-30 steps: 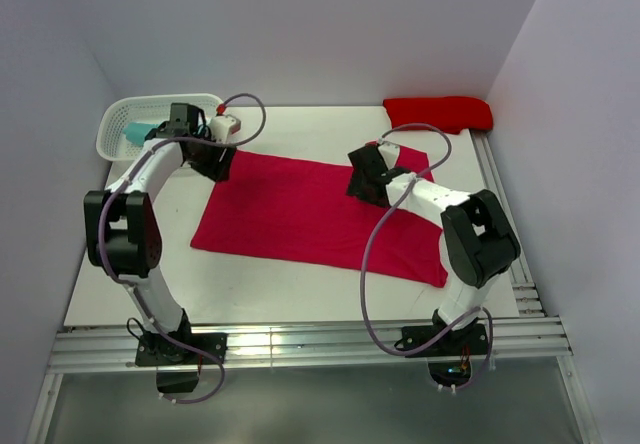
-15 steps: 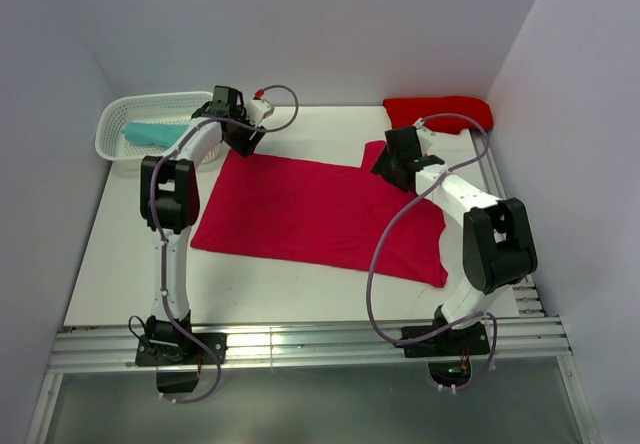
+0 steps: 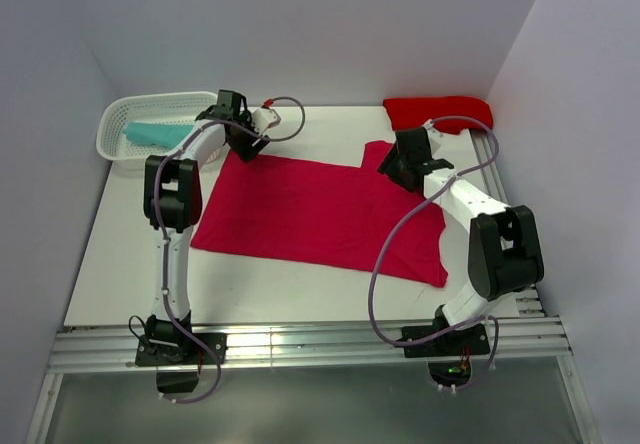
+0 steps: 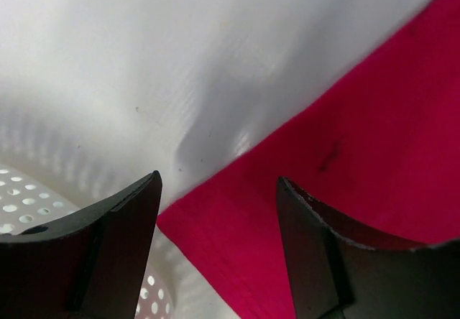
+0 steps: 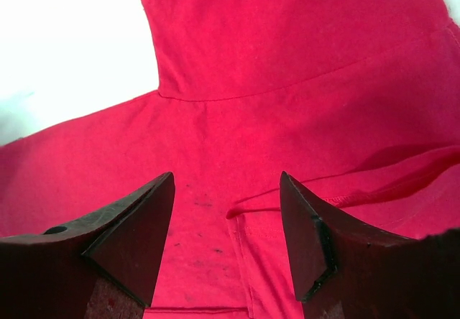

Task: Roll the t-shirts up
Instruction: Fold the tshirt

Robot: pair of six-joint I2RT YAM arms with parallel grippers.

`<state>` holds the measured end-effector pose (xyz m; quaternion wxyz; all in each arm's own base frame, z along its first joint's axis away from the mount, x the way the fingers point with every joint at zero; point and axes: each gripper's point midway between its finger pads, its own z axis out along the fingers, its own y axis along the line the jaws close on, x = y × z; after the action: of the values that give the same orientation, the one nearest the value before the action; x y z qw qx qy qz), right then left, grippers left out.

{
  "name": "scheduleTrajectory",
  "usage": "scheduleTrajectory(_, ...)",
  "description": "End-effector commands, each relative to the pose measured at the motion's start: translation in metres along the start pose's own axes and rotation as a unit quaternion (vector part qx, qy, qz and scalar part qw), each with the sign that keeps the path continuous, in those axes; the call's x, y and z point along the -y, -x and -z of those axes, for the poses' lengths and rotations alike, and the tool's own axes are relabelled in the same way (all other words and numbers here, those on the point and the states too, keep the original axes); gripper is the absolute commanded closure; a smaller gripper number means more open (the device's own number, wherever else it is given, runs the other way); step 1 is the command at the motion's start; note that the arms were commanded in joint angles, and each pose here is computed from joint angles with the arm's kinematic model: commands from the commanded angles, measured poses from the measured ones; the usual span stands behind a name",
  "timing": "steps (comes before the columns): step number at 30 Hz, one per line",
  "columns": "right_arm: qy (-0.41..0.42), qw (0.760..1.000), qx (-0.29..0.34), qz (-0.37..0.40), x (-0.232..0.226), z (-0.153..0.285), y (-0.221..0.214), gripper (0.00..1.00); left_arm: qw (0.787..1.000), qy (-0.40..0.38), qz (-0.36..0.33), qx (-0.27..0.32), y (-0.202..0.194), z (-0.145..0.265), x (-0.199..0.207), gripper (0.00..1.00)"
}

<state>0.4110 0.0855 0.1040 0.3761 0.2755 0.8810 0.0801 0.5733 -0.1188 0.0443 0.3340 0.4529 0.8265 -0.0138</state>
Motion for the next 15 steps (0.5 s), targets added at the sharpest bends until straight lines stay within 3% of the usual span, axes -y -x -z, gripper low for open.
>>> scheduleTrajectory(1,0.017,1.000,0.019,-0.006,-0.004,0.007,0.012,0.33,0.999,-0.016,-0.036,0.014,0.018,0.021,-0.011,0.30)
scheduleTrajectory(10,0.017,1.000,0.020,-0.010,0.003,0.008,0.011,0.33,0.997,-0.053,-0.054,-0.024,-0.003,0.006,0.002,0.29)
scheduleTrajectory(15,0.018,0.999,0.024,-0.014,0.006,0.010,0.013,0.33,0.995,-0.061,-0.079,-0.001,0.002,0.012,0.008,0.30)
